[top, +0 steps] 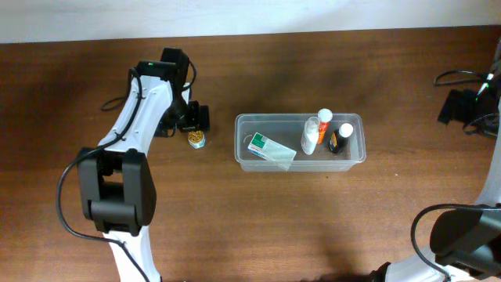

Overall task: Pack container
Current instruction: 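Lower the left gripper onto the gold-lidded jar and grasp it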

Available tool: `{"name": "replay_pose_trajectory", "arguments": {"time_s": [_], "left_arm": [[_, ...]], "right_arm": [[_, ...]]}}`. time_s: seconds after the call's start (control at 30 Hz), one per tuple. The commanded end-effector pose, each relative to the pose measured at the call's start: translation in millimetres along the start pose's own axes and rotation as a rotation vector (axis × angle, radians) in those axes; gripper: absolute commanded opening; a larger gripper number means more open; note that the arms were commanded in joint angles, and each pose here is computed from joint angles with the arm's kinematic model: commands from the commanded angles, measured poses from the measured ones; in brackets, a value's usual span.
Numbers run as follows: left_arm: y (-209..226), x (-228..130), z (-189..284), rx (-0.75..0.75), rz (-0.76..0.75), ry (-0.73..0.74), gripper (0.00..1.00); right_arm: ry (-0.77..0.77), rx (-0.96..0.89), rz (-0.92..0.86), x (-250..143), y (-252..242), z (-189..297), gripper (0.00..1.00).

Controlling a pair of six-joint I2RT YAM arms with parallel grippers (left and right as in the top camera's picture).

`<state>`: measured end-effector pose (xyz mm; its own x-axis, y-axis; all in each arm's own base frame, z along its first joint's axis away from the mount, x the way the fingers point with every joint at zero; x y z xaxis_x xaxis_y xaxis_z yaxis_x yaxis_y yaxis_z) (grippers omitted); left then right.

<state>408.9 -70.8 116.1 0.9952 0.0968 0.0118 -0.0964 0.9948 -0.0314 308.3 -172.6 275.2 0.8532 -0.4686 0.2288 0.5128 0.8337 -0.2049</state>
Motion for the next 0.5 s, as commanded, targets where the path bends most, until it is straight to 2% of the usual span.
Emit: {"name": "replay_pose_trajectory", "arguments": {"time_s": [0.0,0.47], "left_arm": [[-2.0,-2.4,-16.3,0.0,0.007,0.042,0.99],[-7.4,4.0,-32.2,-0.002,-0.056,0.037,0.99]], "right_arm": [[-0.006,-0.008,-0.009,-1.4,-1.7,2.2,0.98],[-0.006,-0.008,-0.009,-1.4,-1.7,2.2,0.98]]}}
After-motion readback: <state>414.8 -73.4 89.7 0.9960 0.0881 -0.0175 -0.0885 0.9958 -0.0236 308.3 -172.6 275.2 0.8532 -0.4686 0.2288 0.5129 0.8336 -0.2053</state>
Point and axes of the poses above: each gripper's point midway between its finger pads, its own z axis back along the fingers, its own y axis along the line the jaws close on, x = y × z, the point moved 5 cm from there along z, back along the fingers, and after that the axes turned 2 degrees about z, right-handed, at the moved point
